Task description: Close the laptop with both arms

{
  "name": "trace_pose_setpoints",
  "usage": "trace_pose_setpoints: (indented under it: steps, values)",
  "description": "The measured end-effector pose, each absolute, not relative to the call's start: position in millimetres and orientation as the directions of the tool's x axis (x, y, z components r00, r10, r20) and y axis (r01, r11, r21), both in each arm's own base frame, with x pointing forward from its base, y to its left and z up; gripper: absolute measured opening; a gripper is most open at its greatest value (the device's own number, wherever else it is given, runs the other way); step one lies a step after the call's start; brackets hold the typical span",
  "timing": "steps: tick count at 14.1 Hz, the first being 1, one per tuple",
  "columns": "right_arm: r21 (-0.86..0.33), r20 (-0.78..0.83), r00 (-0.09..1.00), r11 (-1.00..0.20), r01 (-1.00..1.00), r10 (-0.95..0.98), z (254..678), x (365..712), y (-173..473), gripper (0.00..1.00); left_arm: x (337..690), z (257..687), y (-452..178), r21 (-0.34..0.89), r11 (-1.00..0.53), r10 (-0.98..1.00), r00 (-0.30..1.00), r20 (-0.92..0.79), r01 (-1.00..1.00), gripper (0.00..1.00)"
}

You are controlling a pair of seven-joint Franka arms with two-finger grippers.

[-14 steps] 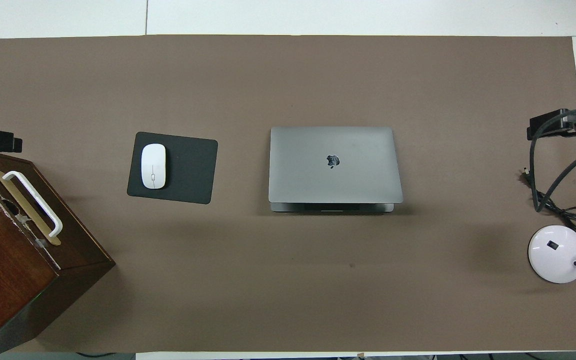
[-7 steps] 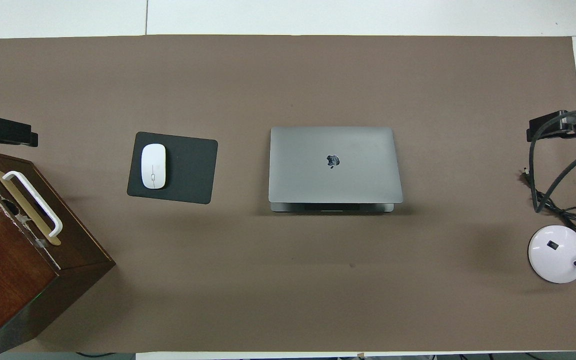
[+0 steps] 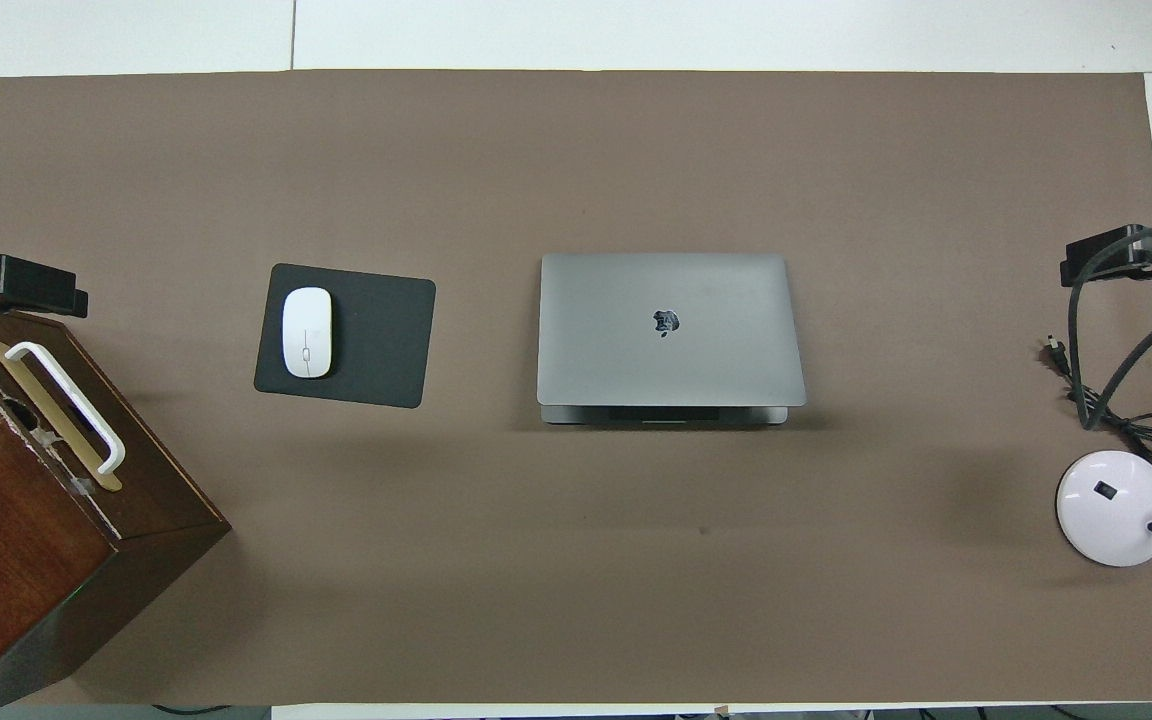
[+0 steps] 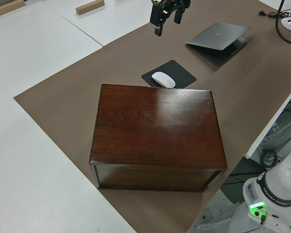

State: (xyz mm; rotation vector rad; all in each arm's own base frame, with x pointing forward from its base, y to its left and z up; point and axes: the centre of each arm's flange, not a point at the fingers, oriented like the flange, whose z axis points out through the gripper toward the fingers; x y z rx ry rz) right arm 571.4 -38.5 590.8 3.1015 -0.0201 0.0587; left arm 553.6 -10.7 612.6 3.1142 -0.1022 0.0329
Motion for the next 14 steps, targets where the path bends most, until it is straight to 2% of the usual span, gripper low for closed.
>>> trace_pose_setpoints:
  steps: [14]
  values:
    - [0.039,0.037,0.999,-0.999,-0.007,-0.005,590.3,571.0,-38.0,1.0,552.0,612.9,-10.7,0.025,-0.998,-0.058,0.998,0.016,-0.059,1.0]
